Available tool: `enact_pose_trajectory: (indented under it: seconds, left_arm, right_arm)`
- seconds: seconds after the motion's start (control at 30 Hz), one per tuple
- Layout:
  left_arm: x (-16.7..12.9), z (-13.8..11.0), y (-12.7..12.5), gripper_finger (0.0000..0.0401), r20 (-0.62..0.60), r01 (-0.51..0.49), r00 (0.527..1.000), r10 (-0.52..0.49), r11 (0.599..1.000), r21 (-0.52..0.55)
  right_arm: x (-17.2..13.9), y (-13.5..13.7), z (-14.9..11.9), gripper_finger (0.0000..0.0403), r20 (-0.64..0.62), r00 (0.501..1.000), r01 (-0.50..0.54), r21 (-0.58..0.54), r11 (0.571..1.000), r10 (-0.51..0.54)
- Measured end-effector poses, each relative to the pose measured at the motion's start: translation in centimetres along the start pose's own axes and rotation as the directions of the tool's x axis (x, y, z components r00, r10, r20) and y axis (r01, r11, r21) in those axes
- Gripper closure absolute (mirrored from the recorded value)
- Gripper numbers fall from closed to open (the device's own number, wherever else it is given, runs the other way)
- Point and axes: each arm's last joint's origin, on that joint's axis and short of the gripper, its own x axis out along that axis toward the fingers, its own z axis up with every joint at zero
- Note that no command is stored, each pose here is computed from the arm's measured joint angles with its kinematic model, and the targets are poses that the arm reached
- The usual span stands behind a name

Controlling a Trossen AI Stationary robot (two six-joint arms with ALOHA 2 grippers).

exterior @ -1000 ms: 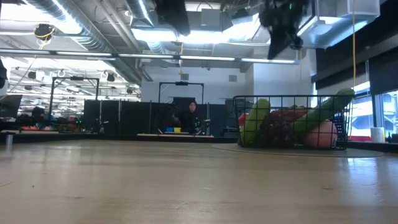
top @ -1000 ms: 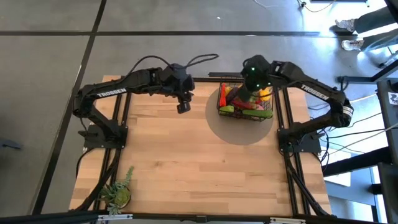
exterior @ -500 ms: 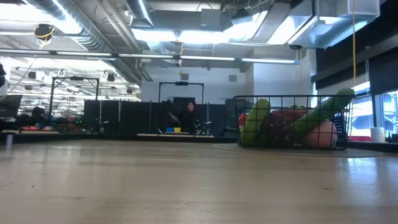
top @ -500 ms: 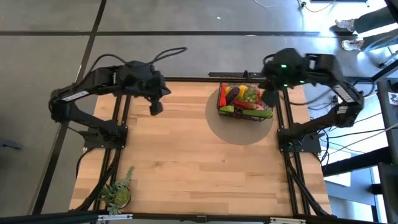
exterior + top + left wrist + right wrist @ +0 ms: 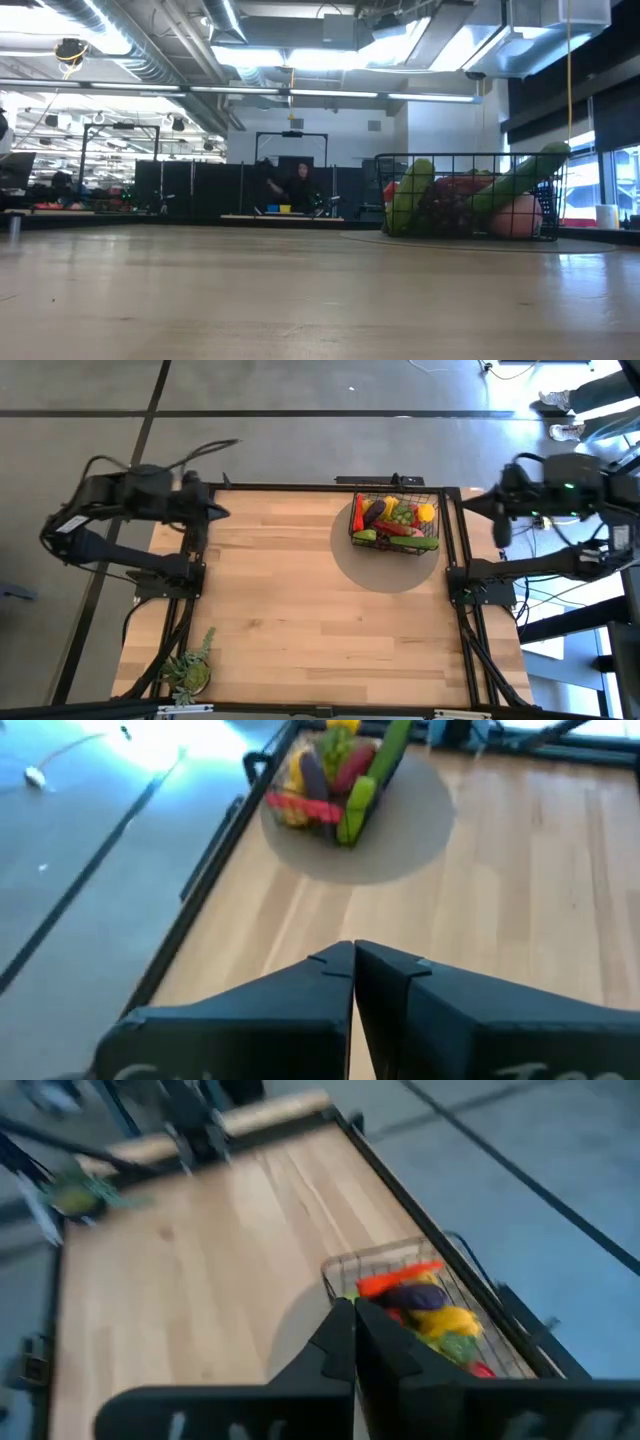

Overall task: Build produce basket
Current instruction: Return to Home Position

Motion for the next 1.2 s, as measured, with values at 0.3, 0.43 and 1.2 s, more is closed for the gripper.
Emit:
enact_pose_trajectory:
  seconds: [0.3, 0.43, 1.2]
  left_arm:
    - [-2.2, -5.1, 0.7, 0.0401, 0.254, 0.04, 0.967, -0.012, 0.994, -0.105]
    - [-2.8, -7.2, 1.0, 0.0401, 0.376, 0.071, 0.927, -0.016, 0.989, -0.132]
    - [1.1, -15.1, 0.4, 0.0401, 0.647, 0.193, 0.759, -0.077, 0.975, -0.11]
  right_arm:
    - [-2.5, -0.6, -5.8, 0.0403, 0.263, 0.953, -0.153, -0.008, 0.988, 0.15]
    - [-2.2, -0.7, -8.0, 0.0403, 0.367, 0.909, -0.188, -0.065, 0.98, 0.198]
    - [6.1, -0.9, -14.8, 0.0403, 0.579, 0.736, -0.285, -0.204, 0.937, 0.35]
